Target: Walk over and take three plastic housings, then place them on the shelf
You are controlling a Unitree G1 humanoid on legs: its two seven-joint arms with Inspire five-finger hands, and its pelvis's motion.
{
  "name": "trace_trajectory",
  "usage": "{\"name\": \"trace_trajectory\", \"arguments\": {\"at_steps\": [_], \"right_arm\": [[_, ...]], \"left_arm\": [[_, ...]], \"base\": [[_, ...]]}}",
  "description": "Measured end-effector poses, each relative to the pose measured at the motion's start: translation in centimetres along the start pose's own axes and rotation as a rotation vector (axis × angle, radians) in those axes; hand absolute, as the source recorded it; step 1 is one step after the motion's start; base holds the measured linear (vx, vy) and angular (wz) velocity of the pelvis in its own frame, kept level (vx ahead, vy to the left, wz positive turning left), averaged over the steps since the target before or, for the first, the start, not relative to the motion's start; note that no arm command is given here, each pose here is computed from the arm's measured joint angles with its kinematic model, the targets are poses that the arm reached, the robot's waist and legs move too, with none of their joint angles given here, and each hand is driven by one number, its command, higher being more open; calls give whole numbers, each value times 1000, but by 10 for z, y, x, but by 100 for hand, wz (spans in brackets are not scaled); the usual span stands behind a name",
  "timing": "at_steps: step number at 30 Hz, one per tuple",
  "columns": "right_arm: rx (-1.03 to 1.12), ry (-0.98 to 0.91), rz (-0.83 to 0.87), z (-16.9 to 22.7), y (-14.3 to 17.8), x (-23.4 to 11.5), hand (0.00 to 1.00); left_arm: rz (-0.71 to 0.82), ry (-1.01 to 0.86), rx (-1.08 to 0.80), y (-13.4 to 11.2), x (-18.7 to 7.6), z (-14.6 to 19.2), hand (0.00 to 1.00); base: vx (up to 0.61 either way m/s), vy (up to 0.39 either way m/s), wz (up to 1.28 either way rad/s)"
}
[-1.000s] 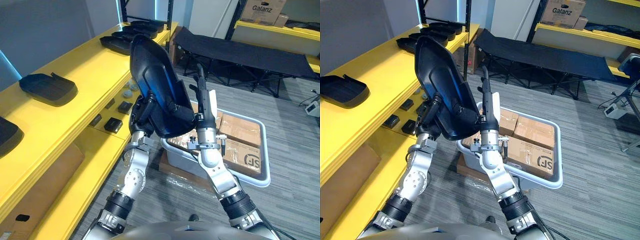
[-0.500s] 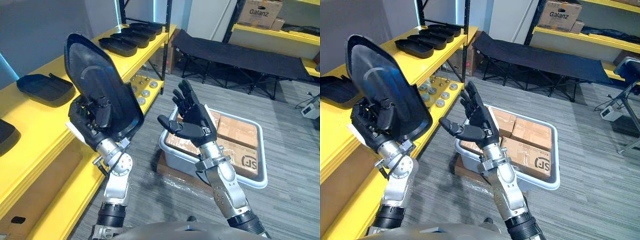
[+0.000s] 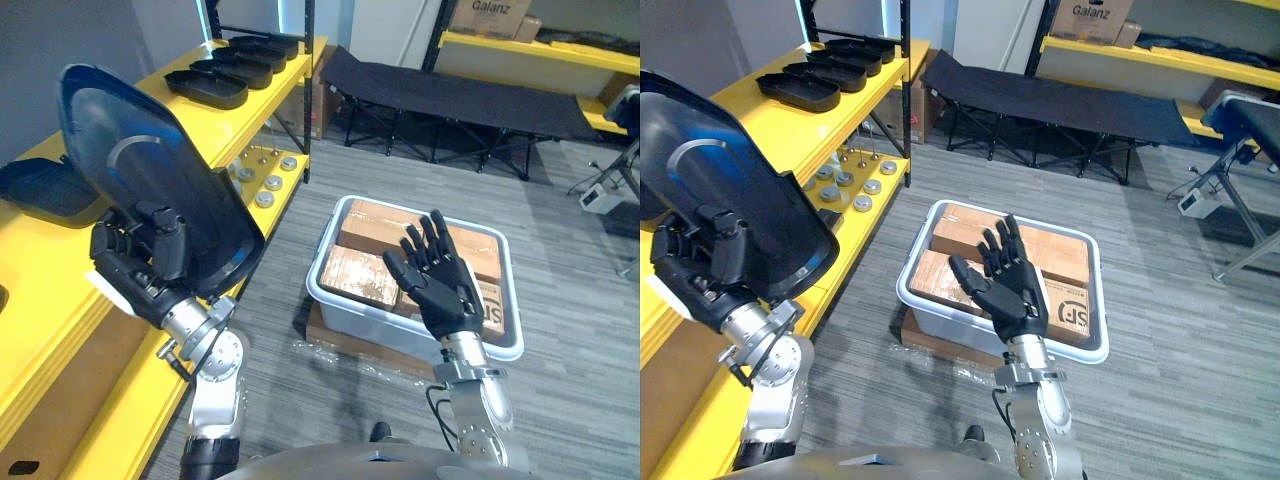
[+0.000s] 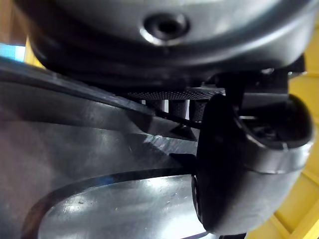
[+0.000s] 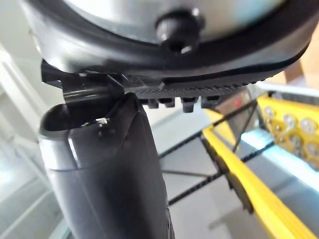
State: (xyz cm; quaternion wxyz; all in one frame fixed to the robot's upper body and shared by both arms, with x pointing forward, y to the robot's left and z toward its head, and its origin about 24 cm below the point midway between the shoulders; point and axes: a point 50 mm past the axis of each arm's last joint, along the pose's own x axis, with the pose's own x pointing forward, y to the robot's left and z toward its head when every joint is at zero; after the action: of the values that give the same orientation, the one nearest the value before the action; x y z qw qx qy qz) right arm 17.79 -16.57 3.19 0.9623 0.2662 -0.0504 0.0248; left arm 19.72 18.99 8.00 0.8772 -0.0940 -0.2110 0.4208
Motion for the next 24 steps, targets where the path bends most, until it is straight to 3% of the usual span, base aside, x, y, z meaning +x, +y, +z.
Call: {"name": "trace_trajectory", "arguments": {"at_steps": [4, 9, 15, 24], "right_arm": [[-95, 4, -89, 0, -11, 1, 100], [-100, -7, -78, -7, -4, 19, 100], [-153, 74, 23, -30, 23, 37, 100], [-178, 85, 139, -35, 47, 59, 100]], "left_arm": [[1, 0, -45, 10, -1, 11, 0], [-1, -2, -75, 20, -3, 23, 0], [-147, -46, -48, 29, -3, 43, 0], [-171, -1, -26, 47, -4, 41, 0]], "base": [[0, 0, 0], [-9, -2, 30], [15, -12, 52], [6, 8, 21]]}}
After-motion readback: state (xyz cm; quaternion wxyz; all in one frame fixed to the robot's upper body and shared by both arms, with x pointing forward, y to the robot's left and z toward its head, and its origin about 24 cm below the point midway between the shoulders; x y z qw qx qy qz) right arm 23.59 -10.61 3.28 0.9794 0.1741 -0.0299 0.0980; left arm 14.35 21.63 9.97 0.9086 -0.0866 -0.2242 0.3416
